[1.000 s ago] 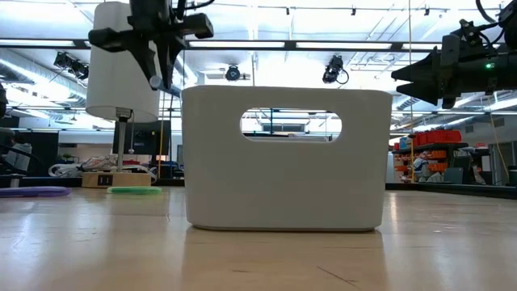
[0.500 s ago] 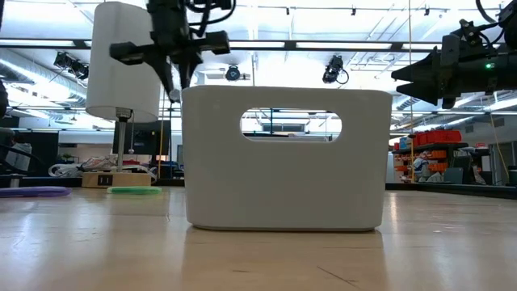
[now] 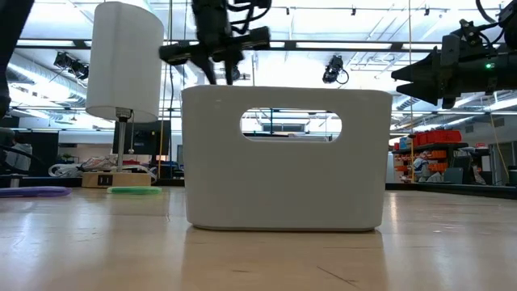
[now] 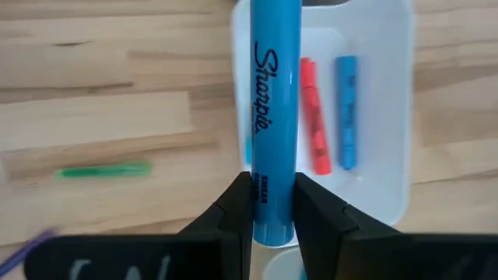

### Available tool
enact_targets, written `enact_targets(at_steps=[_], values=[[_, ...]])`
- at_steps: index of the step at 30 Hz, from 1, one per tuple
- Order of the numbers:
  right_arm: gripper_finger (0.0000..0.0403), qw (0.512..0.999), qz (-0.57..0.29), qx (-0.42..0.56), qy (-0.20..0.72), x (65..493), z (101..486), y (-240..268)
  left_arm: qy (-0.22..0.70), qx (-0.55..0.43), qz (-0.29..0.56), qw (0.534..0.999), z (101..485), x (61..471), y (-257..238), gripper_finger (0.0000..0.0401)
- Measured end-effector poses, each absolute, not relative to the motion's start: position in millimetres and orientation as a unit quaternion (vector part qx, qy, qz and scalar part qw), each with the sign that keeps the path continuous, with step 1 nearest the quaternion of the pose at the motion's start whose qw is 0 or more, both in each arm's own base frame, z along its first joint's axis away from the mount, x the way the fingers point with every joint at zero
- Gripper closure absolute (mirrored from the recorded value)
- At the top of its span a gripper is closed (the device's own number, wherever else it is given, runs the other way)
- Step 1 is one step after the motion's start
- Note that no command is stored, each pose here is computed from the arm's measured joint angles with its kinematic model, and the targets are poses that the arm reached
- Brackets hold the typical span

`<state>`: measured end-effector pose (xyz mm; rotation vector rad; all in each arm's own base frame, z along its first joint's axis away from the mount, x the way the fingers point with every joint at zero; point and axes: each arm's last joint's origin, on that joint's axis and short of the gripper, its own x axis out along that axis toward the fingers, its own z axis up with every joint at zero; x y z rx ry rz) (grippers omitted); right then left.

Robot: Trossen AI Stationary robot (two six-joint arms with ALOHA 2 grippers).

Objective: Pick & Place Markers
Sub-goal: Put the blue highlighter pen into the white bin

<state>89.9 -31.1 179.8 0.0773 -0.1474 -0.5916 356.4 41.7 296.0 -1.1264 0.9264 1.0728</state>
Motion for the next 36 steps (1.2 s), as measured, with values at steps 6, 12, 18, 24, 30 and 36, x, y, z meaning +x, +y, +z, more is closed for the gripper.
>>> enact_targets(at_steps=[6,12,18,24,30,36], values=[[0.0101,0.953,-0.291,0.038,-0.073,90,180,-31,0.403,-0.486,0.449,0.632,298,382,44,0.0328],[0.0101,0.953,-0.291,0.038,-0.073,90,180,-31,0.409,-0.486,0.446,0.631,296,390,45,0.0328],[0.0101,0.953,-0.291,0.038,-0.073,90,180,-31,0.403,-0.497,0.453,0.621,289,390,42,0.0328],[0.0101,0.953,-0.291,0.038,-0.073,90,180,-31,0.414,-0.502,0.454,0.609,259,391,37,0.0328],[0.0101,0.953,-0.291,0.038,-0.073,90,180,-31,0.413,-0.505,0.450,0.609,238,391,37,0.0328],[0.0101,0.953,-0.291,0.038,-0.073,90,180,-31,0.423,-0.503,0.451,0.603,221,398,37,0.0328]])
